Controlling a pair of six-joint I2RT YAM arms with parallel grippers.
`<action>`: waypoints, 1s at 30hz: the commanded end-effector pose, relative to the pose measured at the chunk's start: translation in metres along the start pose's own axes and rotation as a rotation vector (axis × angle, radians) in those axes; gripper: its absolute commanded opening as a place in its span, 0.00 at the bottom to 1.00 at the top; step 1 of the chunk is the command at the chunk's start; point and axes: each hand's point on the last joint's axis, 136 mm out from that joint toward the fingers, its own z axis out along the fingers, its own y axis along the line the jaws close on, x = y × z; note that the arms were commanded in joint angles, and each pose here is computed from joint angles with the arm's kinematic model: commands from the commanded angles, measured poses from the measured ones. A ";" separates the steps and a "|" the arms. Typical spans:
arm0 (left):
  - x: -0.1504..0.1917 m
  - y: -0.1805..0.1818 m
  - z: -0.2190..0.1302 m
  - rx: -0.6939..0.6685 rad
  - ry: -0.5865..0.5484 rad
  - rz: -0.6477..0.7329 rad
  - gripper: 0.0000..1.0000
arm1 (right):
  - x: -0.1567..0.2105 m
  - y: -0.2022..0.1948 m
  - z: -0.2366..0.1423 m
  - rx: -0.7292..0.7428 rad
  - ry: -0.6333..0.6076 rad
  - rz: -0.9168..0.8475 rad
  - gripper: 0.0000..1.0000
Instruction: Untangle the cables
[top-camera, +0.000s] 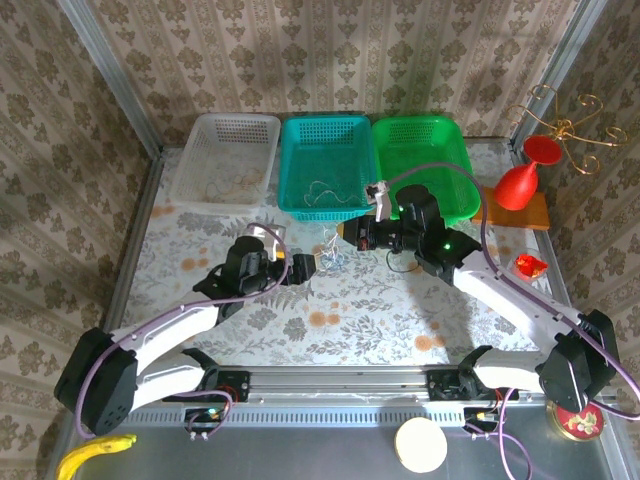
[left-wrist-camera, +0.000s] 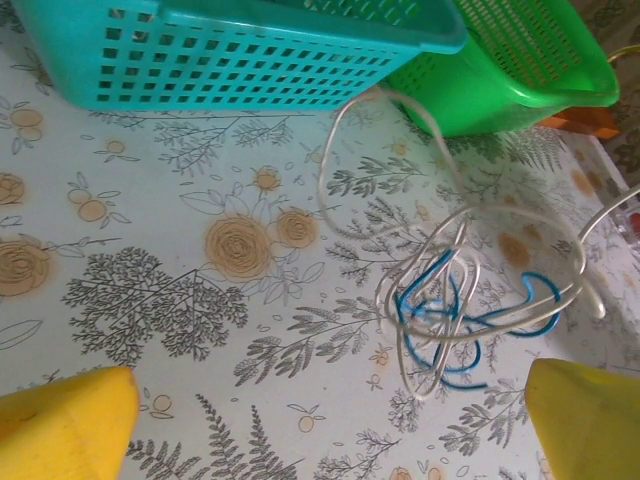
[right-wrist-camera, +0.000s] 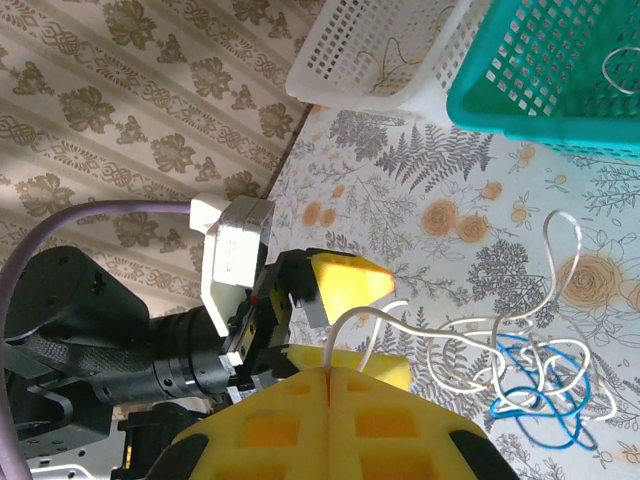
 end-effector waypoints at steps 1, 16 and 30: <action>-0.005 -0.018 0.001 0.101 -0.010 0.040 1.00 | -0.002 -0.004 0.003 0.004 -0.012 0.000 0.00; -0.015 -0.051 0.046 0.204 0.006 0.085 1.00 | 0.000 0.013 0.007 -0.041 -0.010 0.005 0.00; 0.009 -0.025 0.062 0.148 0.019 0.049 0.31 | -0.038 0.050 -0.026 -0.111 -0.101 -0.037 0.00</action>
